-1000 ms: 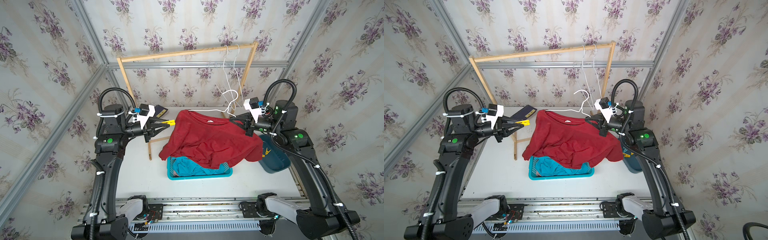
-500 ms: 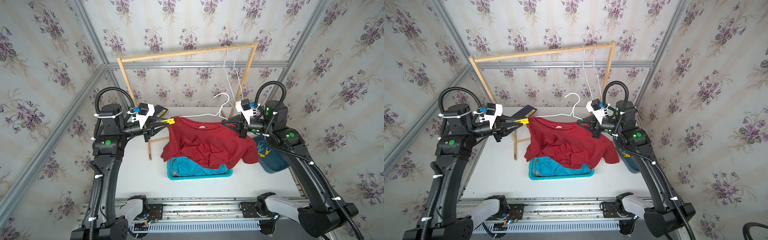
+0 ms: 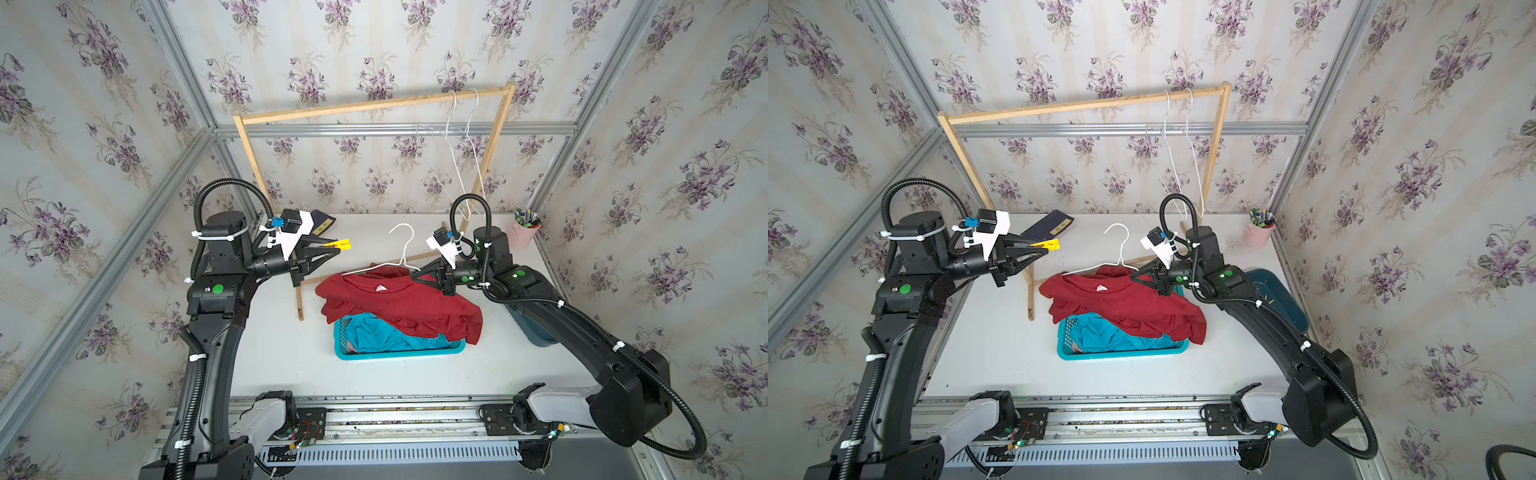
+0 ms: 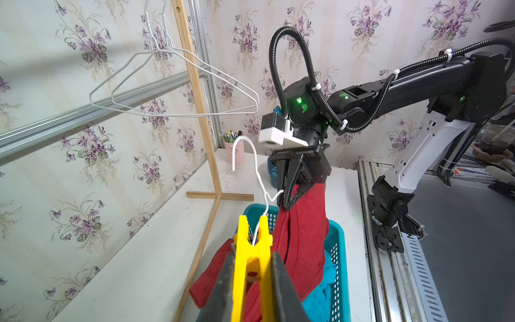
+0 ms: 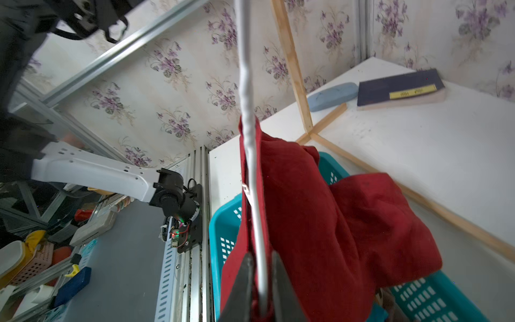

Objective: Remove the clothespins securing t-shirts to the hanger
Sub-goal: Place the hanger in the basket, then place the clothespin in the storage box.

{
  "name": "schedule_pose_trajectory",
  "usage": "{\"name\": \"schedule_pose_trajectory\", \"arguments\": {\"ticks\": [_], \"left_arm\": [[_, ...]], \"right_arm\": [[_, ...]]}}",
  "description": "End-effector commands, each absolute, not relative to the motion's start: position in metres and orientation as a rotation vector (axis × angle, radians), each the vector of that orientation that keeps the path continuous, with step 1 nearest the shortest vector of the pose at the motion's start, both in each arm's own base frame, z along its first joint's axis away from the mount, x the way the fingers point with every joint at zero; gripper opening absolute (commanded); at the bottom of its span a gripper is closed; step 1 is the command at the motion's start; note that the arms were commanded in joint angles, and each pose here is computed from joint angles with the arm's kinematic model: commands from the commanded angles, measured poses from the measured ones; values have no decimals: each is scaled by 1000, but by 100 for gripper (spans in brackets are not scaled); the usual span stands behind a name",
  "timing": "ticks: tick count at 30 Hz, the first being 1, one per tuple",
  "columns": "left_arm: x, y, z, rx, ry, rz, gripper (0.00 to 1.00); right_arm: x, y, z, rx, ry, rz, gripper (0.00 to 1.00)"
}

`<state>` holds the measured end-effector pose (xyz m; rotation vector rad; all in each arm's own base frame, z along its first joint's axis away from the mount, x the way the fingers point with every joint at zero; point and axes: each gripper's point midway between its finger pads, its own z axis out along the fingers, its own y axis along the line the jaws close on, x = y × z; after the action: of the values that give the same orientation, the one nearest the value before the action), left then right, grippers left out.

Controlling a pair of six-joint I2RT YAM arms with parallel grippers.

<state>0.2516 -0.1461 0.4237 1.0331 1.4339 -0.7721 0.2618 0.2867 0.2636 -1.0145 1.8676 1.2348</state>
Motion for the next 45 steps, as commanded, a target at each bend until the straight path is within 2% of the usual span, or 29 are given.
{"name": "schedule_pose_trajectory", "arguments": {"ticks": [1,3,5,9,11,16,23,25,27,33,39,45], "left_arm": [[257,-148,420,1022,1456,-777,12],[259,-152,419,1021,1467,-805,12],[260,-158,416,1025,1480,-836,12],[257,-180,405,1076,1493,-872,12],[255,-190,400,1106,1491,-885,12],[252,-217,389,1180,1489,-959,12],[240,-251,381,1272,1467,-1119,14],[241,-253,381,1272,1470,-1132,14],[240,-252,379,1273,1473,-1133,14],[235,-253,376,1282,1465,-1169,15],[236,-254,373,1285,1468,-1181,15],[239,-255,371,1287,1472,-1179,16]], "right_arm": [[277,284,234,-923,2002,1178,24],[279,282,223,-895,2067,1168,33],[283,279,224,-868,2086,1136,56],[286,267,246,-857,2037,1008,81],[285,260,262,-875,1983,938,85],[265,256,308,-972,1801,840,86],[199,314,354,-1325,1541,989,88],[197,321,356,-1374,1535,1002,86],[202,324,355,-1401,1558,974,81],[208,329,355,-1443,1549,953,55],[205,337,362,-1464,1505,1018,35],[206,340,363,-1462,1498,1027,27]]}}
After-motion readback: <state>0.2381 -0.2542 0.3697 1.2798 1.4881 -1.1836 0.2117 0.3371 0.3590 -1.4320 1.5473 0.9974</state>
